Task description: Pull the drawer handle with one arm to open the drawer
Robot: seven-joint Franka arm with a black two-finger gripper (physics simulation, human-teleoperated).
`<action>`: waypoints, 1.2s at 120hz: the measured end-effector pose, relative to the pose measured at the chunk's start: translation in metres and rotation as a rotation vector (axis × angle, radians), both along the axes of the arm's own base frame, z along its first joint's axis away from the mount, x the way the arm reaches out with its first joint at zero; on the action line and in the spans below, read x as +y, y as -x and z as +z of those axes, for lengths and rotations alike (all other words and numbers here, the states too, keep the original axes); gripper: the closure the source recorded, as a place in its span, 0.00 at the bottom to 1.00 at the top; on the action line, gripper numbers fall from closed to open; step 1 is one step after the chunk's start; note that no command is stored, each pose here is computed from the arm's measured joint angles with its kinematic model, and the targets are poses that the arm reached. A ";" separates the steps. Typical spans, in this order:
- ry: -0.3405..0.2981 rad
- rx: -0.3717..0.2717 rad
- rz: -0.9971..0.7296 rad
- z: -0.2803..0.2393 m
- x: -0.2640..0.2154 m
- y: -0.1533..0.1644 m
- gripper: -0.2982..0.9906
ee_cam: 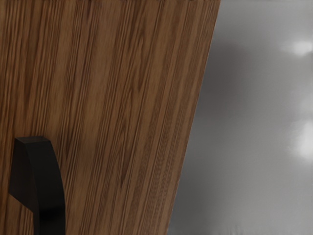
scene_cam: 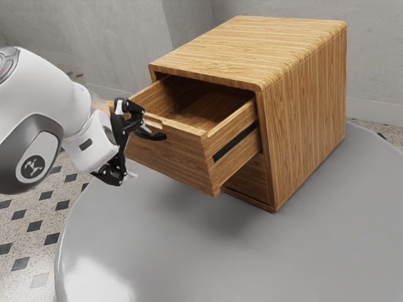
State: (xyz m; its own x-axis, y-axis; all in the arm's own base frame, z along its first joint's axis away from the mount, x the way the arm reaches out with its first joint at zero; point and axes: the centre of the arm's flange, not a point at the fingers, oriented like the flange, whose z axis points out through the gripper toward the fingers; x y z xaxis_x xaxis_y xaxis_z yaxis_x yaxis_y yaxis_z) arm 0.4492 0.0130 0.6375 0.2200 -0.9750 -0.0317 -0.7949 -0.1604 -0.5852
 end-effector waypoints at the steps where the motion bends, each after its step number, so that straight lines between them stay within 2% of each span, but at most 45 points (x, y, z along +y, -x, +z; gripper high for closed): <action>1: 0.000 0.000 0.000 0.000 0.000 0.000 0.24; 94: 0.004 0.000 0.013 -0.004 -0.002 0.026 0.24; 124: 0.004 -0.030 0.012 0.009 -0.003 0.030 0.23; 135: 0.058 -0.041 0.040 0.030 -0.002 0.026 0.23; 144: 0.120 -0.027 0.107 0.069 0.002 0.023 0.23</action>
State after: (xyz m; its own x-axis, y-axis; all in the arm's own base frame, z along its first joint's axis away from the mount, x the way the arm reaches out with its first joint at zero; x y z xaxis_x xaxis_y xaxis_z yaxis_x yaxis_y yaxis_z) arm 0.4265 0.0149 0.7068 0.3215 -0.9425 0.0907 -0.7537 -0.3128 -0.5780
